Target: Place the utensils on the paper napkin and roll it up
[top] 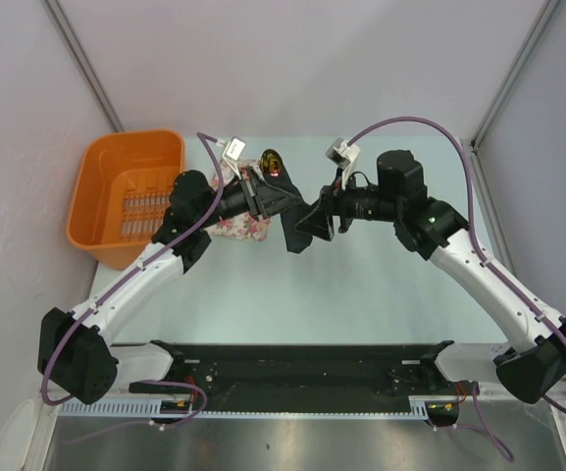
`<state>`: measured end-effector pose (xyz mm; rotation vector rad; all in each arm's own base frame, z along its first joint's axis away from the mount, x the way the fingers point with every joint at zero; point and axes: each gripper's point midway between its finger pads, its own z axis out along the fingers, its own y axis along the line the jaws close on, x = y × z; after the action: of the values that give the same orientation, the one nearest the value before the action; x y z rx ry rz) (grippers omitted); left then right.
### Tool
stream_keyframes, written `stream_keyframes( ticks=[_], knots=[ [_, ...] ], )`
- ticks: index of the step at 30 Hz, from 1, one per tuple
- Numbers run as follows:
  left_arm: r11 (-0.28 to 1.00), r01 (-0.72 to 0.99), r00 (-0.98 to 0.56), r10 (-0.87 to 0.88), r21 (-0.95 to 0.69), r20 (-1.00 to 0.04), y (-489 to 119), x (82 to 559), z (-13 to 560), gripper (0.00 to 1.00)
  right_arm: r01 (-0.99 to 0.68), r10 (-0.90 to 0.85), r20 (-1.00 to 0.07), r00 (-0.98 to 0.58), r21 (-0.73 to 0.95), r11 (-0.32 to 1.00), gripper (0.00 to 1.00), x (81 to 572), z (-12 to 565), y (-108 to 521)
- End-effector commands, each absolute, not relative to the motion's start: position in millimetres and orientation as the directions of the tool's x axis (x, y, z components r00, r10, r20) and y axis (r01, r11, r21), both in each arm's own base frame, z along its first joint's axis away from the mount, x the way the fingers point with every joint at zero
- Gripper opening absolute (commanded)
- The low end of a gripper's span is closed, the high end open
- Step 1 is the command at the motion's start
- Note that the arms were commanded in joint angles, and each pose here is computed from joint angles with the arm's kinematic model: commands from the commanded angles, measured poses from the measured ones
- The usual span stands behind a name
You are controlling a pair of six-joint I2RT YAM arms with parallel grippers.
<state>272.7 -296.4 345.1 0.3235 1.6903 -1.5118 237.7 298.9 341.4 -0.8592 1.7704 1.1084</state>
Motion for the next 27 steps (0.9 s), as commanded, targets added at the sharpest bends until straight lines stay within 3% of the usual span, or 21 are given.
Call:
stream_keyframes(
  ticks=[1, 3, 12, 16, 21, 27],
  knots=[
    [0.193, 0.746, -0.547, -0.369, -0.638, -0.752, -292, 266, 383, 0.00, -0.882, -0.100, -0.940, -0.326, 0.265, 0.389, 0.70, 246, 347, 306],
    [0.186, 0.745, -0.551, -0.369, -0.640, -0.749, -293, 265, 384, 0.00, -0.878, -0.105, -0.938, -0.329, 0.264, 0.399, 0.75, 247, 343, 308],
    [0.149, 0.756, -0.556, -0.368, -0.637, -0.745, -294, 259, 388, 0.00, -0.886, -0.107, -0.939, -0.326, 0.264, 0.381, 0.73, 247, 340, 312],
    [0.111, 0.767, -0.562, -0.362, -0.633, -0.744, -296, 253, 392, 0.00, -0.906, -0.092, -0.935, -0.344, 0.305, 0.294, 0.56, 237, 342, 322],
    [0.048, 0.786, -0.559, -0.370, -0.616, -0.742, -295, 242, 402, 0.00, -0.907, -0.067, -0.924, -0.376, 0.351, 0.234, 0.48, 230, 349, 326],
    [0.019, 0.787, -0.568, -0.370, -0.617, -0.735, -294, 236, 402, 0.00, -0.891, -0.015, -0.906, -0.423, 0.412, 0.190, 0.28, 229, 362, 320]
  ],
)
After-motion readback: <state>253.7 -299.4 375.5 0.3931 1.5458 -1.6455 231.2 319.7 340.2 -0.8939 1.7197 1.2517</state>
